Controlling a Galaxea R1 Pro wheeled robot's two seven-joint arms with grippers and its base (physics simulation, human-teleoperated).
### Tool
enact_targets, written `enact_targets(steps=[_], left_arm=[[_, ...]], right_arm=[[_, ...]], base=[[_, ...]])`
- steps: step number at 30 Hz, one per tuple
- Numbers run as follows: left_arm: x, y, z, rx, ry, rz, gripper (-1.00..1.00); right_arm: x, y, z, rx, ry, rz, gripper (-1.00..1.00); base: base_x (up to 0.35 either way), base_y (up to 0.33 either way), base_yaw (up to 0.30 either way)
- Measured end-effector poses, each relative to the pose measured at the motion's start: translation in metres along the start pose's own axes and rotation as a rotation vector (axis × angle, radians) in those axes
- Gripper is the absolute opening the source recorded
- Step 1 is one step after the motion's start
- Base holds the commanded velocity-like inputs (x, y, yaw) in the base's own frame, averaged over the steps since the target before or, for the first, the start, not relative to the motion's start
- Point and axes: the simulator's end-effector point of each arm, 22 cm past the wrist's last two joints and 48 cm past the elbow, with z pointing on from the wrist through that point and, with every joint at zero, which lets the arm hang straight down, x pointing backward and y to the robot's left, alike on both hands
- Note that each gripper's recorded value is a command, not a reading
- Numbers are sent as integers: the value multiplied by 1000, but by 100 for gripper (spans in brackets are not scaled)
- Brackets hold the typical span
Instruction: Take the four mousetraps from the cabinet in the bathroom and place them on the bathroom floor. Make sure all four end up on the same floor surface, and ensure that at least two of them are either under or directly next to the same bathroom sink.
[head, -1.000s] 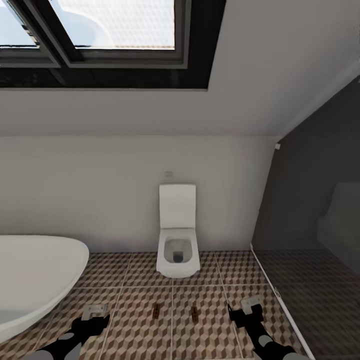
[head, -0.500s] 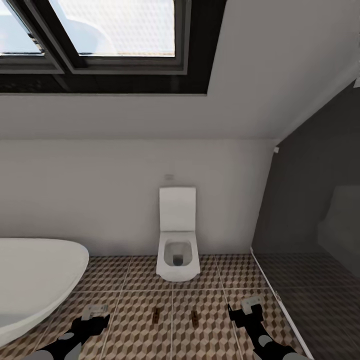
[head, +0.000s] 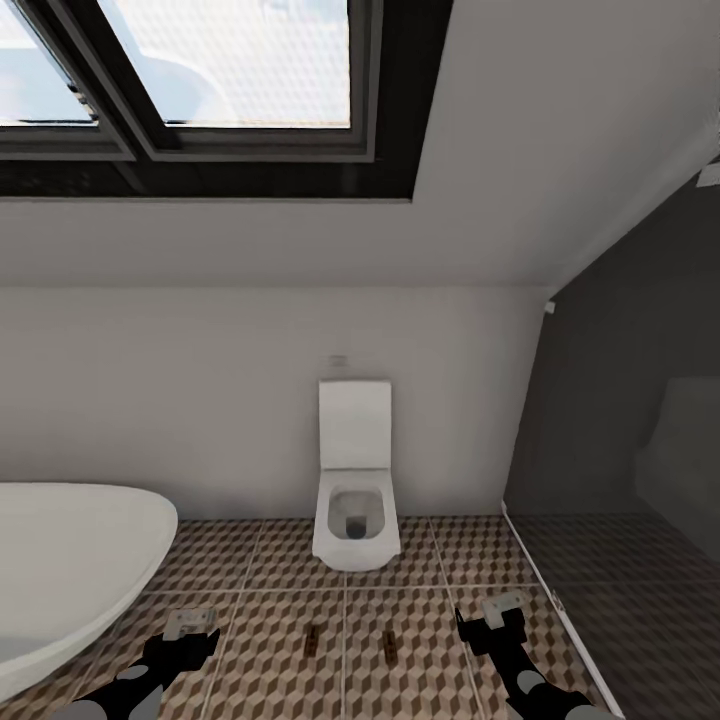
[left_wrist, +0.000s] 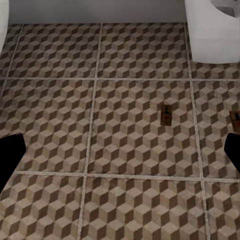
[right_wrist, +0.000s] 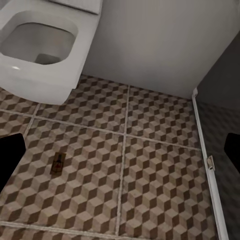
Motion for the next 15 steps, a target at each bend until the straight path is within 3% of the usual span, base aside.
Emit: enact_targets(steps=[15], left_arm=[[-12, -1, -4, 2, -24, -2, 100]], right_arm=[[-12, -4, -2, 7, -22, 0, 100]], base=[[0, 0, 0]])
